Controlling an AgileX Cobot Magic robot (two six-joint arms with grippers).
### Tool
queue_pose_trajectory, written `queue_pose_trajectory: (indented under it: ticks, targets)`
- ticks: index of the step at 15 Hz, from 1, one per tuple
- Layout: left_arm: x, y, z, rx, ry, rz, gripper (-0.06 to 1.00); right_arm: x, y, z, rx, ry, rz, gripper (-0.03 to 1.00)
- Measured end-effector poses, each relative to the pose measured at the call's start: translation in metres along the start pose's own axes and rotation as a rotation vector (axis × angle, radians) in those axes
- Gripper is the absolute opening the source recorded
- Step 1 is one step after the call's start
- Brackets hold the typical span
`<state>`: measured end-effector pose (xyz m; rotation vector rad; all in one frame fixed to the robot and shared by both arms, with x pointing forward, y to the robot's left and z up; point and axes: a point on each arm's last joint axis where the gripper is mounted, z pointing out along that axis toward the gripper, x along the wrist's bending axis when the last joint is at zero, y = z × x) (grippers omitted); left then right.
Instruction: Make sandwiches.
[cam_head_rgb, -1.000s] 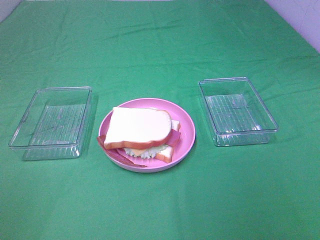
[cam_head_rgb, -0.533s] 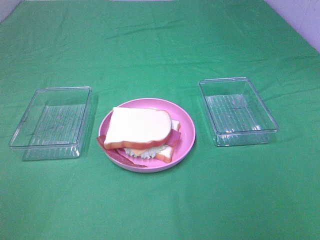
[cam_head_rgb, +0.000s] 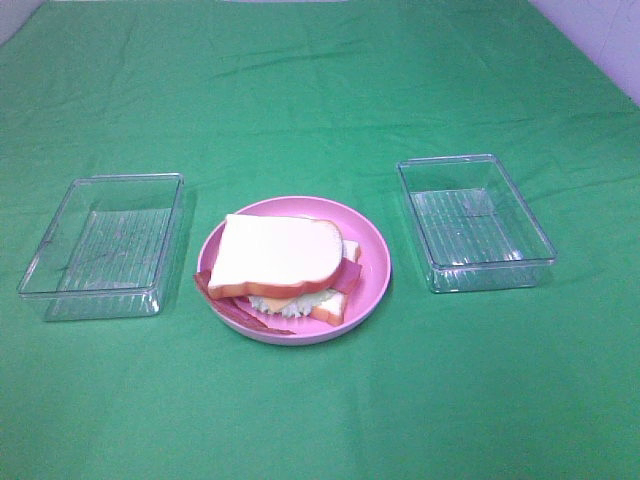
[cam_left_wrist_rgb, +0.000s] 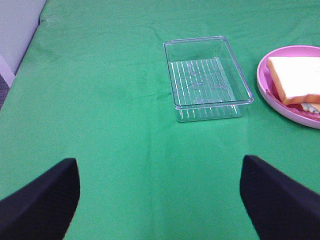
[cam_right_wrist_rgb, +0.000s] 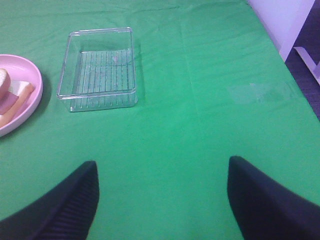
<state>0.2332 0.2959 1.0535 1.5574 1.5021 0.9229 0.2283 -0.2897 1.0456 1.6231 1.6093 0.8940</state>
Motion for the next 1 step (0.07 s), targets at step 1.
queue_pose_trajectory:
  ticks: [1]
  targets:
    - [0.0,0.0,0.0,0.0,0.0,0.0,0.82,0.0,0.0,0.0,0.0,0.0,0.0,0.69]
